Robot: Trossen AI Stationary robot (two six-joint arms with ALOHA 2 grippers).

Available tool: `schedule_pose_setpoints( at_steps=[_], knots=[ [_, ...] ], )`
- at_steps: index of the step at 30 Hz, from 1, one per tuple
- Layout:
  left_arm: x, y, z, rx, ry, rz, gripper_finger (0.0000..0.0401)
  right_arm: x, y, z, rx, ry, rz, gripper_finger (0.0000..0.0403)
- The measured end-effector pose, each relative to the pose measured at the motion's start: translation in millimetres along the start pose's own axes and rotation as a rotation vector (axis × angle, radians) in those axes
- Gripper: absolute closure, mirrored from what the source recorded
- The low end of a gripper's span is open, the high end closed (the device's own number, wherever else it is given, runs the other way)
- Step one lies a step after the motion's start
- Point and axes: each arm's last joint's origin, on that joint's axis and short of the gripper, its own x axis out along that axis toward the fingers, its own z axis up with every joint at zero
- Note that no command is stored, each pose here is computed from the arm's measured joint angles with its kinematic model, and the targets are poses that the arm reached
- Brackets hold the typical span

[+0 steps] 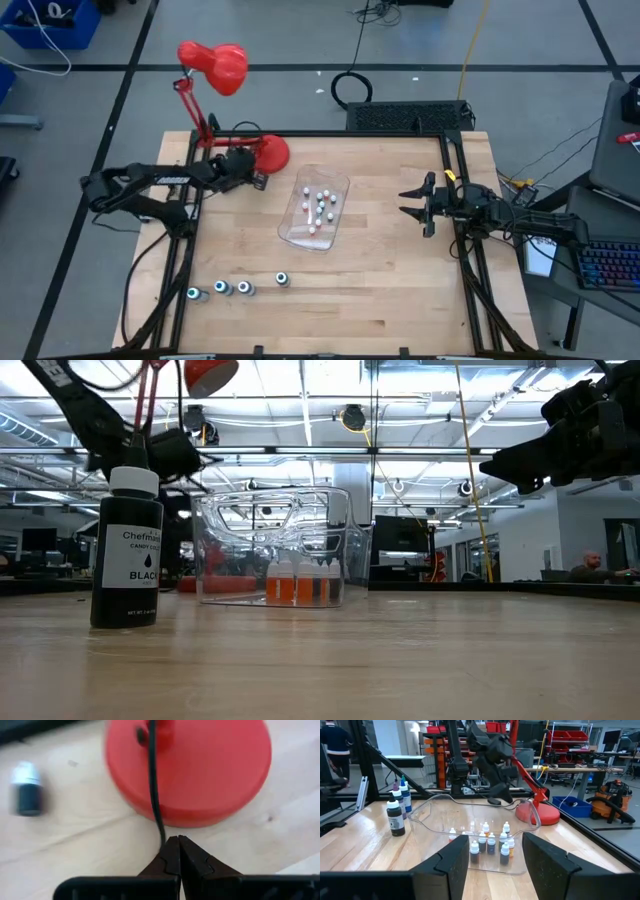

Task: Pick & Place food coloring
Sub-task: Put the small purple food coloring bottle into the transparent bin

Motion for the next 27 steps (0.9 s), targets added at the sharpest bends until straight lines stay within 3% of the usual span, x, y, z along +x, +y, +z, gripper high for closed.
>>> schedule_pose_setpoints(
  at_steps=[4,9,16,24,27],
  knots=[
    [-26,-6,-5,0.008,-0.066,0.029,0.0401,0,0,0,0.000,0.000,0.000,0.0230],
    [-58,-2,-14,-0.013,-0.177,0.145,0.0401,0,0,0,0.000,0.000,0.000,0.0229],
    [-100,-7,-23,0.036,-0.307,-0.019,0.0401,0,0,0,0.000,0.000,0.000,0.0230],
    [-128,29,-45,-0.077,-0.301,0.014,0.0401,0,0,0,0.000,0.000,0.000,0.0227],
    [-136,45,-50,-0.171,-0.381,0.076,0.0401,0,0,0,0.000,0.000,0.000,0.0228]
  ],
)
